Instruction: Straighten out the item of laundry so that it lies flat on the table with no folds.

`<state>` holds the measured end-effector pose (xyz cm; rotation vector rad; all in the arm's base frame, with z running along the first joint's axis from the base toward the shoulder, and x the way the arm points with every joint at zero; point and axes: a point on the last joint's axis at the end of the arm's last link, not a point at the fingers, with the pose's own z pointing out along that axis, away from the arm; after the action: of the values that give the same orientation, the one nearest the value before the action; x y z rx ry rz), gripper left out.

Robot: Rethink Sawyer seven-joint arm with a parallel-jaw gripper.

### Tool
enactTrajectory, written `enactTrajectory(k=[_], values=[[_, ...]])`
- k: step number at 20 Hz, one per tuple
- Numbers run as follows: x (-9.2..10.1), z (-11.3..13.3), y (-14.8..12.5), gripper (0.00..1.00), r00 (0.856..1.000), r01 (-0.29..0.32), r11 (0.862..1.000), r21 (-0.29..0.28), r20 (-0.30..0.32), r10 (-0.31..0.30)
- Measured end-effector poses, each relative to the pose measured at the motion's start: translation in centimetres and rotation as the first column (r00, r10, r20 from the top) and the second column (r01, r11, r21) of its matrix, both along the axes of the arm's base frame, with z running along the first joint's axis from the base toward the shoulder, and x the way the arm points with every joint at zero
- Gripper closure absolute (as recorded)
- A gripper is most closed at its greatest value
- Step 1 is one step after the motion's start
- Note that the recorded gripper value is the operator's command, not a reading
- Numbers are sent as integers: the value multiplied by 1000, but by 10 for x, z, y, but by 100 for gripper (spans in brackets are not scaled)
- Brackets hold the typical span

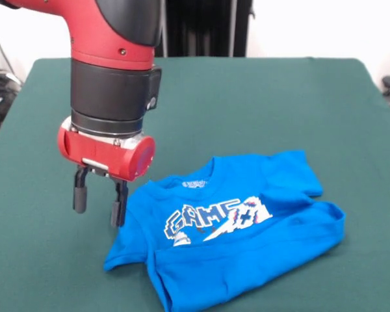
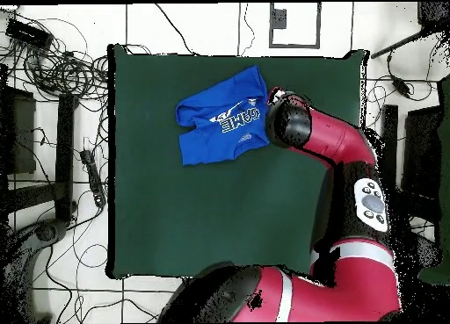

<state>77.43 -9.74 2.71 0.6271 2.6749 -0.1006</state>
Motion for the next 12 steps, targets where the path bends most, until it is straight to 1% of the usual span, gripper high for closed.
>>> enactTrajectory(k=[5,7,12], values=[[1,3,3,0,1000,-16,1000,-7,5,16],[0,1,5,0,1000,-29,1000,-12,2,29],[-1,-1,6,0,999,-38,999,-15,-1,38]])
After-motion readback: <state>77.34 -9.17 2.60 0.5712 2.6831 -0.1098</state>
